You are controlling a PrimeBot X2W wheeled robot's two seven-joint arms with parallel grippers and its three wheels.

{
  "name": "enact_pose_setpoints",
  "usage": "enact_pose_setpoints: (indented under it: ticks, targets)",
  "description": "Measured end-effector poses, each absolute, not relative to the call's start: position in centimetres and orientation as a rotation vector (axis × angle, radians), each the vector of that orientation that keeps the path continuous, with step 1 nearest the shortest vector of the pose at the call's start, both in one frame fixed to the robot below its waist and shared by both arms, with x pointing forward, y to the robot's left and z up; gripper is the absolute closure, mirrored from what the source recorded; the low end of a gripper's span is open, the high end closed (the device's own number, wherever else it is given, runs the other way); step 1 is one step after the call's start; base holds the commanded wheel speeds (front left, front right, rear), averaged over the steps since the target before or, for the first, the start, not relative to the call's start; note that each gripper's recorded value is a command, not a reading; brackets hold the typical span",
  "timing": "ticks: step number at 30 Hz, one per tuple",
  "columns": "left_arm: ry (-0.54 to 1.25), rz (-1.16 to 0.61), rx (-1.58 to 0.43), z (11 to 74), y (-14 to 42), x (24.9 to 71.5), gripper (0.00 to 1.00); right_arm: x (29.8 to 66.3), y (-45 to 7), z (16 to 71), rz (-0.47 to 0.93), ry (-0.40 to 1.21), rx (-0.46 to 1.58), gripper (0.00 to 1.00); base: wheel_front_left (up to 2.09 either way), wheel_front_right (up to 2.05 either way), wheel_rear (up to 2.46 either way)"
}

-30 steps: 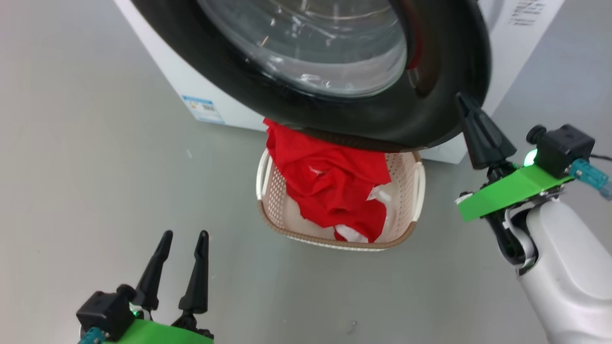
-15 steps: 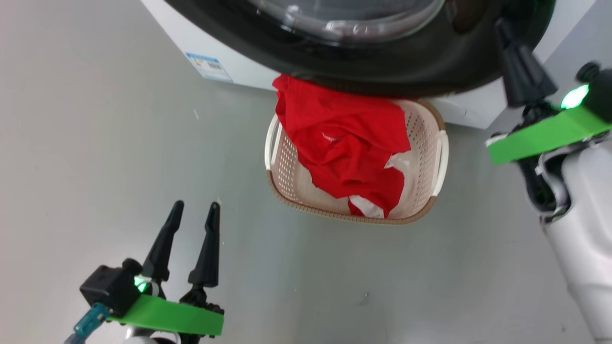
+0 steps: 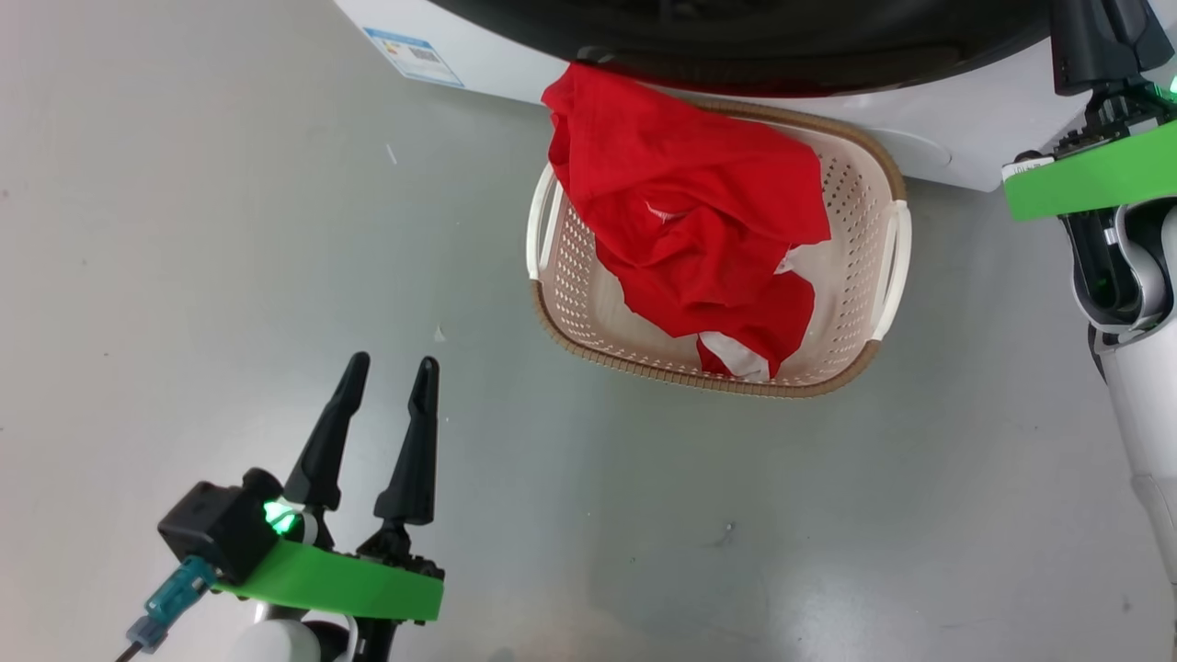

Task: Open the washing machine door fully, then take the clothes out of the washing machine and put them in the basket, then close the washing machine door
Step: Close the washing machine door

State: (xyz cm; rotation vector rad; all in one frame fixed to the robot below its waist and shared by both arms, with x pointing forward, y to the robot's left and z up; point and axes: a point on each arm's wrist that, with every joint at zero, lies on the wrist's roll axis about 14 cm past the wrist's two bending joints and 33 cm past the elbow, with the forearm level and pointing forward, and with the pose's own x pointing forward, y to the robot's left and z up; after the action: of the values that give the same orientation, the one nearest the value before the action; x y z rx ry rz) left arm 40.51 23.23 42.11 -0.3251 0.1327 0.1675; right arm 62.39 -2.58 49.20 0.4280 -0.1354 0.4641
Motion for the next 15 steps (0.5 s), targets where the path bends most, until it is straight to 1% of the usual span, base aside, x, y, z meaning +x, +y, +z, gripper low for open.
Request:
enact_pose_setpoints:
  ticks: [7, 12, 13, 14, 15]
  targets:
    - [0.134, 0.166, -0.326, 42.1, 23.2, 40.5, 0.0, 62.3, -2.1, 49.7, 0.47, -0.144, 0.435, 1.0, 0.0, 0.0, 0.0]
    - [0.122, 0.159, -0.329, 42.5, 23.0, 40.5, 0.0, 61.6, -2.1, 50.0, 0.482, -0.138, 0.407, 1.0, 0.0, 0.0, 0.0]
    - [0.119, 0.157, -0.326, 42.7, 23.0, 40.5, 0.0, 61.2, -2.2, 49.8, 0.483, -0.129, 0.401, 0.91, 0.0, 0.0, 0.0]
    - [0.116, 0.155, -0.322, 42.8, 23.0, 40.5, 0.0, 60.8, -2.2, 49.5, 0.484, -0.116, 0.396, 0.64, 0.0, 0.0, 0.0]
    - [0.113, 0.154, -0.319, 42.9, 23.0, 40.5, 0.0, 60.3, -2.3, 49.1, 0.484, -0.102, 0.393, 0.51, 0.0, 0.0, 0.0]
